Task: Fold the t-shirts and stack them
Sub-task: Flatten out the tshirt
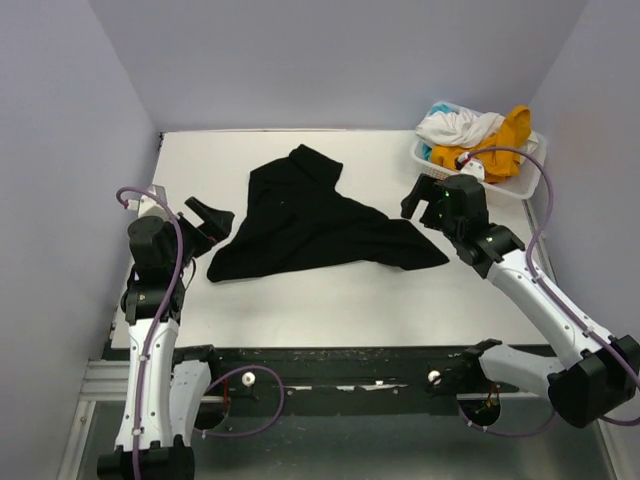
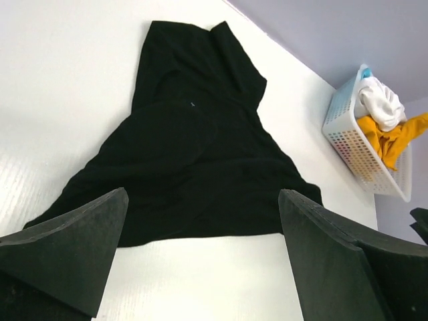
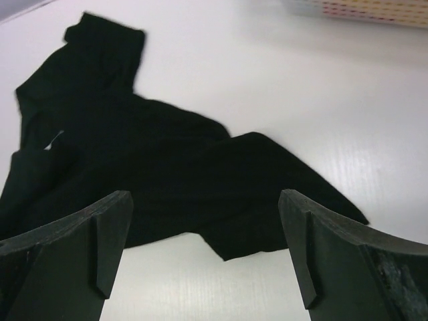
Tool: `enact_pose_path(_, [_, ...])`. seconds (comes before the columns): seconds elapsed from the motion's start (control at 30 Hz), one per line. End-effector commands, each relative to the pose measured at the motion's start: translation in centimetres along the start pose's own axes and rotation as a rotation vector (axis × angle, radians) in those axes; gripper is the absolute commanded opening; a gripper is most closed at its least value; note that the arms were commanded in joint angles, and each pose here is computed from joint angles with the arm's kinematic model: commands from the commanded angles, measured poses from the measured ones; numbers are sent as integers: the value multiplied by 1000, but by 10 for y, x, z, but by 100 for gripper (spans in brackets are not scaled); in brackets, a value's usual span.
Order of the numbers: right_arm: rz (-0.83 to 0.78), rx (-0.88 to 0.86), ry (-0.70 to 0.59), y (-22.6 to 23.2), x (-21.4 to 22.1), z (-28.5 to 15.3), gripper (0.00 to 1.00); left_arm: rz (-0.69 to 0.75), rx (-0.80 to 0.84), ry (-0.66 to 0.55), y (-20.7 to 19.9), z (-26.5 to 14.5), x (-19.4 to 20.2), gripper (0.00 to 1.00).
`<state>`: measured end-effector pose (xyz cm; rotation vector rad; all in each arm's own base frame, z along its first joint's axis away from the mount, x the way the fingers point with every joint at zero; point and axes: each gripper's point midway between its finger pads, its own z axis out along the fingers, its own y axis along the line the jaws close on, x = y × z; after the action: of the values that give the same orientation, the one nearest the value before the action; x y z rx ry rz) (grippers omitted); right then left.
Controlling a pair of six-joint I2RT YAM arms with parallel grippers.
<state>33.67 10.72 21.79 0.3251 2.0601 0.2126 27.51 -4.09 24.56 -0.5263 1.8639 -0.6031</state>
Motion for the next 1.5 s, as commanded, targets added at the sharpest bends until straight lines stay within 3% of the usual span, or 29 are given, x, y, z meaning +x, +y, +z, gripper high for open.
enact_pose_path(0.0, [-91, -302, 71, 48, 25, 7, 100, 26, 50, 87, 2, 26, 17, 99])
enact_pose_path(0.13, [-120, -311, 143, 48, 53, 28, 100, 37, 64, 167, 5, 57, 22, 99])
enact_pose_path(0.27, [-115, -246, 262, 38, 91, 56, 100, 53, -31, 273, 17, 98, 35, 99])
enact_pose_path(0.4, [-115, -238, 370, 37, 127, 78, 100, 56, -66, 430, 22, 133, 74, 99])
enact_pose_path(0.57, [-66, -187, 404, 29, 149, 93, 100, 31, -50, 640, 16, 154, 137, 99])
enact_pose_path(0.8, [-3, -60, 287, 6, 130, 88, 100, 13, -10, 835, 3, 118, 218, 99])
enact_pose_path(1.0, [10, -74, 243, 5, 121, 79, 100, 59, -71, 931, 17, 32, 279, 99])
enact_pose_path(1.13, [-7, -95, 268, 7, 126, 77, 100, 115, -134, 943, 28, -36, 304, 98])
enact_pose_path(1.2, [-17, -107, 272, 9, 126, 76, 100, 134, -170, 893, 33, -54, 295, 98])
enact_pose_path(1.3, [-21, -86, 240, 6, 115, 73, 100, 180, -147, 743, 21, -53, 257, 98])
enact_pose_path(1.47, [11, 71, 126, -20, 84, 61, 100, 297, -16, 439, -36, -22, 173, 99])
